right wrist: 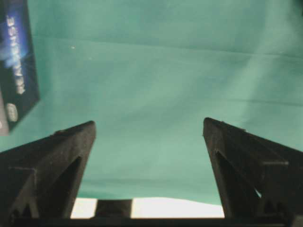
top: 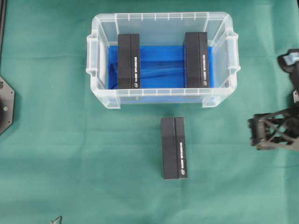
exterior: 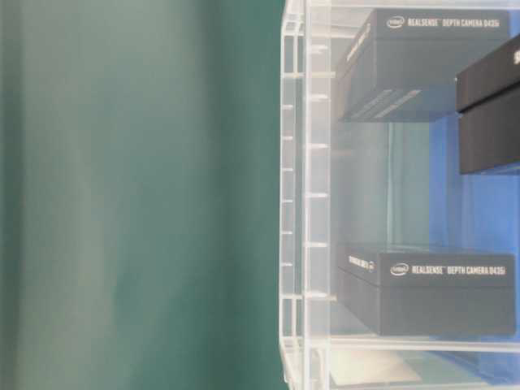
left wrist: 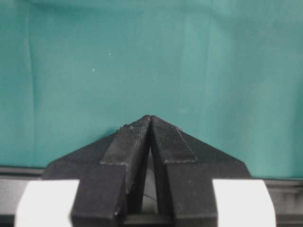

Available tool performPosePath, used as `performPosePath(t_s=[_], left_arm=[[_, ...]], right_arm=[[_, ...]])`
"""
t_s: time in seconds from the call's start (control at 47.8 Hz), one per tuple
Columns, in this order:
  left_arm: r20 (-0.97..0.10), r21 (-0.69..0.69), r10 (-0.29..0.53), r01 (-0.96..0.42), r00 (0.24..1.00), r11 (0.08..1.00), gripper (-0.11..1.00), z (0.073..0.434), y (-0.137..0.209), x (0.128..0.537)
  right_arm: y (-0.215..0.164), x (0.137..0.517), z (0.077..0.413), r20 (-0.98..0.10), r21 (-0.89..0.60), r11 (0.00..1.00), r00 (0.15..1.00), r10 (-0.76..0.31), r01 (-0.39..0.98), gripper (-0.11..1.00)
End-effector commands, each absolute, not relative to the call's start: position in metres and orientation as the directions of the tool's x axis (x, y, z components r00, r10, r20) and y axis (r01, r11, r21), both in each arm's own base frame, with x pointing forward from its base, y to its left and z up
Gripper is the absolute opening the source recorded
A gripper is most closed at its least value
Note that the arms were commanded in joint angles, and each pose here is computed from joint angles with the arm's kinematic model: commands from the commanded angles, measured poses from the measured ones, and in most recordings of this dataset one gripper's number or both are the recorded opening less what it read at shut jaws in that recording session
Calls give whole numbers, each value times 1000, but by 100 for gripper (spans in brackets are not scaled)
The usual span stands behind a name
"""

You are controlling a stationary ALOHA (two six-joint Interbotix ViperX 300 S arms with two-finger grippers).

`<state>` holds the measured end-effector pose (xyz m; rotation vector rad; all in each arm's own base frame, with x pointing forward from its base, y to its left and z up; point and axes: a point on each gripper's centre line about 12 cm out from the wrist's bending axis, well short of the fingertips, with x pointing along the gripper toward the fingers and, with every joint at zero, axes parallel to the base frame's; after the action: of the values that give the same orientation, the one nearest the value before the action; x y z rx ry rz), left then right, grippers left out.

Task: Take the box out of the case with the right arm.
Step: 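Open the right gripper and withdraw it to the right, then move the right gripper back over the left box in the case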

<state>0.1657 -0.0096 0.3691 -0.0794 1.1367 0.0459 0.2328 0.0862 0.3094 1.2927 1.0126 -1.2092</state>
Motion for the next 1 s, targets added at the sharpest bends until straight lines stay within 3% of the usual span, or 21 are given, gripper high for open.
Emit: performPosePath(t_s=[0.0, 0.544, 0.983], left_arm=[[-897, -40, -3, -76, 442, 996, 0, 377, -9, 167], [-897, -40, -3, -76, 442, 996, 0, 377, -9, 167], [-898, -41, -2, -77, 441, 996, 0, 376, -9, 167]], right_arm=[[85, 227, 317, -987, 154, -87, 149, -64, 984, 89], [69, 231, 317, -985, 160, -97, 152, -85, 982, 89], [-21, 218, 317, -982, 142, -89, 128, -141, 986, 89]])
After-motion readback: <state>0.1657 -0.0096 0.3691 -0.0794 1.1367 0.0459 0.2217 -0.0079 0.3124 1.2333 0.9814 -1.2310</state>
